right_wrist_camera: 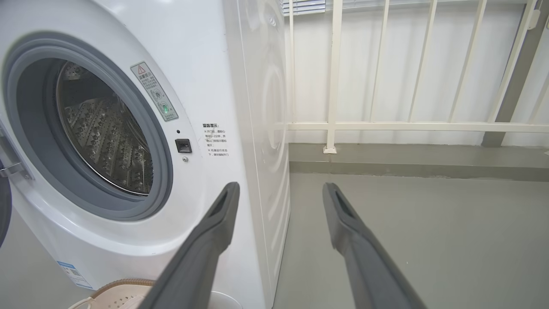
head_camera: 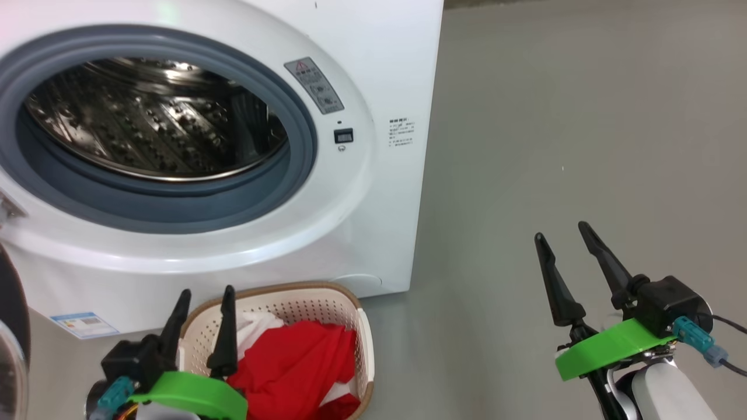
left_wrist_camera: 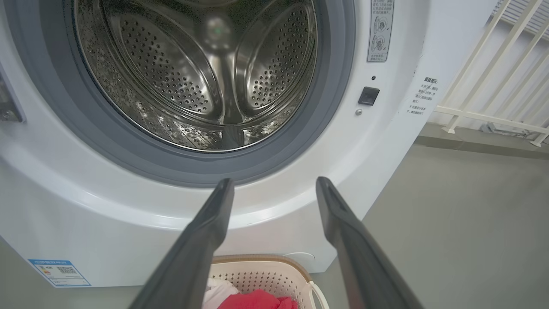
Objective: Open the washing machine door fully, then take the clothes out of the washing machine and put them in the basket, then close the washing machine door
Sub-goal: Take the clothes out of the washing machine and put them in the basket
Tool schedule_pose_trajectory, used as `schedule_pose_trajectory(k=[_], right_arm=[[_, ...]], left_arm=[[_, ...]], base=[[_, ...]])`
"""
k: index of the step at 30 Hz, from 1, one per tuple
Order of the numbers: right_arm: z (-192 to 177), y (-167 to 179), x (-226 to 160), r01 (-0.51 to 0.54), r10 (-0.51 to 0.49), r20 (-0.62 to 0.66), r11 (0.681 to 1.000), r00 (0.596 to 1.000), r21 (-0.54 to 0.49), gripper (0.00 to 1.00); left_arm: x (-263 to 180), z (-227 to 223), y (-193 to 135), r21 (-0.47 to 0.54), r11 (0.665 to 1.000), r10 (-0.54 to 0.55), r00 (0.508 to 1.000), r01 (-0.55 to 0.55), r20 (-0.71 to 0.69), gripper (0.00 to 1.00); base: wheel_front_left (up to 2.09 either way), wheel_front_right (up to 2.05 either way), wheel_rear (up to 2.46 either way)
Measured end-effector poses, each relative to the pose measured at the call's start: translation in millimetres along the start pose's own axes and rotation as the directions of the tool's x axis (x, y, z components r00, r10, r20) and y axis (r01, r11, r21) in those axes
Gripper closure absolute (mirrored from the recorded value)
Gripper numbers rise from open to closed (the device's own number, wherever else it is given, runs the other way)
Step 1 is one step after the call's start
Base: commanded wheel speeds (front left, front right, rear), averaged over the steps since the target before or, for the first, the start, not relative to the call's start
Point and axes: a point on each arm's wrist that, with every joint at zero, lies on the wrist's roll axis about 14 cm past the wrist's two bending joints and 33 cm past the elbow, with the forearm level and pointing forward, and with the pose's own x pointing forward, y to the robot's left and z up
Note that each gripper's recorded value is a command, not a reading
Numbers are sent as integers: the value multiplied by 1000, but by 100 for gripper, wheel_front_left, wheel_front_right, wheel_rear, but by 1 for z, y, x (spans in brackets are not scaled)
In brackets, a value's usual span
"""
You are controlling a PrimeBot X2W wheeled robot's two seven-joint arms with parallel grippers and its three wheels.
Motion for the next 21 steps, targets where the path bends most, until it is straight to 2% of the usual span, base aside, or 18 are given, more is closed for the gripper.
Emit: schedule_pose_trajectory(k=[9, 21], right_arm=[[13, 5, -8, 0, 1, 37, 1000, 999, -7, 0], [11, 3, -18, 11, -11, 33, 1000, 999, -5, 0]], left_arm=[[-22, 27, 2, 69, 998, -4, 996, -3, 88, 0], [-33, 33, 8, 77, 997, 9, 994, -18, 109, 0]], base=[[0, 0, 0], [0, 0, 0]])
